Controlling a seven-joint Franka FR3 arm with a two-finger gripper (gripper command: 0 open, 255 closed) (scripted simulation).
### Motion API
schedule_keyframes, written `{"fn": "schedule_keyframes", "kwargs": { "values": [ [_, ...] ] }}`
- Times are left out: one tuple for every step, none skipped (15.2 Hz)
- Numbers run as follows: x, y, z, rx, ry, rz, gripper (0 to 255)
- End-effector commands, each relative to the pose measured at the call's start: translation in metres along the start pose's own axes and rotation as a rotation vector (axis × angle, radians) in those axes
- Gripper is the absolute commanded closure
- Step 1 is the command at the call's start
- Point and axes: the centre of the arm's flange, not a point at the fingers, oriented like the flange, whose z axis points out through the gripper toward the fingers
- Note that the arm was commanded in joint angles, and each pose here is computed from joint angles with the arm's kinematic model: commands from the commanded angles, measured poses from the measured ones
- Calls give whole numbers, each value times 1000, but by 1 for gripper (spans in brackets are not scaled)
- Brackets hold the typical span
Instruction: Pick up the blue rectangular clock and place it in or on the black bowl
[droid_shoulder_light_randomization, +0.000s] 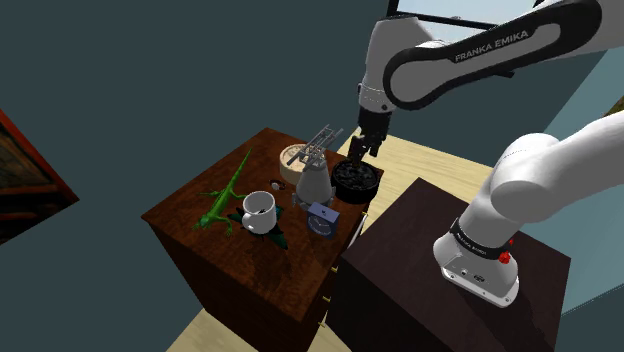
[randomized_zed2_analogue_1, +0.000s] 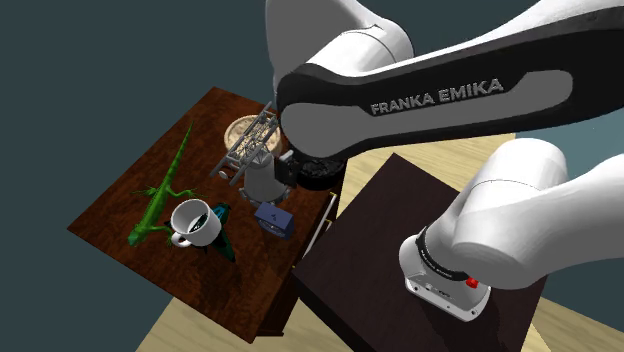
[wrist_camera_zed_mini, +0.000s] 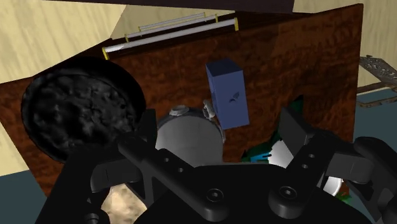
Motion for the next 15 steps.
{"fn": "schedule_keyframes", "kwargs": {
  "values": [
    [6, -8, 23, -6, 9, 0, 0],
    [10, -12, 36, -9, 12, 0, 0],
    [13, -16, 48, -12, 14, -1, 0],
    [17, -19, 60, -16, 17, -1, 0],
    [20, -23, 72, -19, 19, -1, 0],
    [24, -26, 85, -22, 22, -1, 0],
    [27, -30, 97, -25, 25, -1, 0],
    [31, -33, 109, -29, 27, -1, 0],
    [34, -37, 121, -32, 30, -1, 0],
    [38, -40, 134, -35, 32, -2, 0],
    [41, -43, 146, -38, 35, -2, 0],
    [45, -47, 158, -42, 37, -2, 0],
    [49, -50, 171, -45, 40, -2, 0],
    [53, -53, 183, -48, 42, -2, 0],
    [56, -56, 195, -51, 45, -2, 0]
  ]
}}
